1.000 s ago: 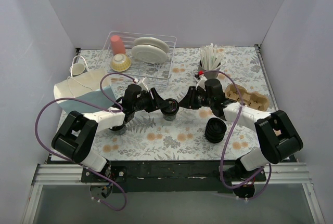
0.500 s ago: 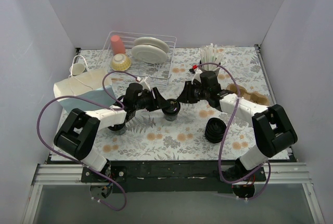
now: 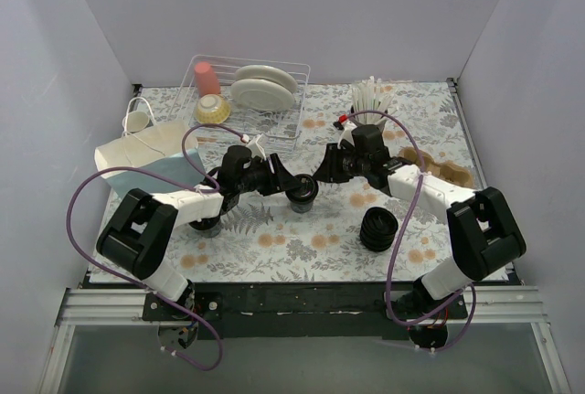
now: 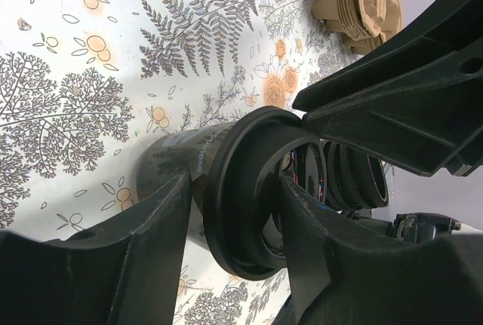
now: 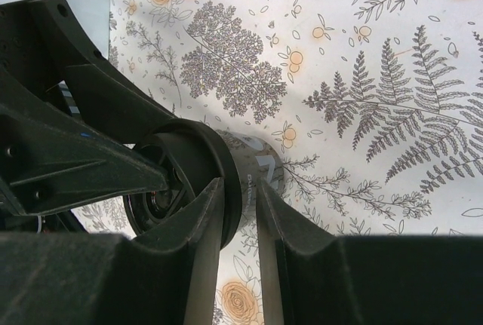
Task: Pack the takeout coffee
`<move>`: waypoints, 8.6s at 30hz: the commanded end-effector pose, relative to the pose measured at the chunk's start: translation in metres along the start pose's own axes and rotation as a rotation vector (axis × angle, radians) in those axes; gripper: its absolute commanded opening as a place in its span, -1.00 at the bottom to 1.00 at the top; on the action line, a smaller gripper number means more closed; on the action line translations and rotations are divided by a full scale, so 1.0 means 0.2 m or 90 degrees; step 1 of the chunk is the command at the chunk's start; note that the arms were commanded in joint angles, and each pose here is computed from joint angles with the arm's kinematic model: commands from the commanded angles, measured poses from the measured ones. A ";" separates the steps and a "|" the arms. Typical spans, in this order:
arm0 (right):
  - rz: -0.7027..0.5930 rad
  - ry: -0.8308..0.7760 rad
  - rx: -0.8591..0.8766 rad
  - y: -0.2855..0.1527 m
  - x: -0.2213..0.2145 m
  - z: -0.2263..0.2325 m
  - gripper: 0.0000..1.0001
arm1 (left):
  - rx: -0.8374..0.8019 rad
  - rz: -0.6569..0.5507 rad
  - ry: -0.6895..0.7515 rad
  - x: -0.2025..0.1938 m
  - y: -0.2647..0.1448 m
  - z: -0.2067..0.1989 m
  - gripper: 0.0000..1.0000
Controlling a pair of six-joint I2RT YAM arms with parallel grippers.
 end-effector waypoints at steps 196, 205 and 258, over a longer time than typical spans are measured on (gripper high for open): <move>-0.105 -0.057 -0.451 -0.79 0.09 -0.56 -0.97 | 0.348 -0.192 0.169 0.56 -1.17 -0.38 0.97; -0.127 0.000 -0.466 -0.77 0.11 -0.64 -0.97 | 0.496 -0.209 0.151 0.60 -1.31 -0.27 0.96; -0.285 -0.061 -0.193 -1.18 0.26 0.07 -0.05 | 0.300 -0.150 0.246 0.89 -0.99 -0.42 -1.00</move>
Point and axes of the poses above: each gripper's point midway between its finger pads, its own y axis out along the fingers, its own z axis along the line the jaws close on, x = y × z, the point moved 3 cm from there along -y, back along the fingers, and after that the axes turned 15 degrees about y, right-handed, at the moved point
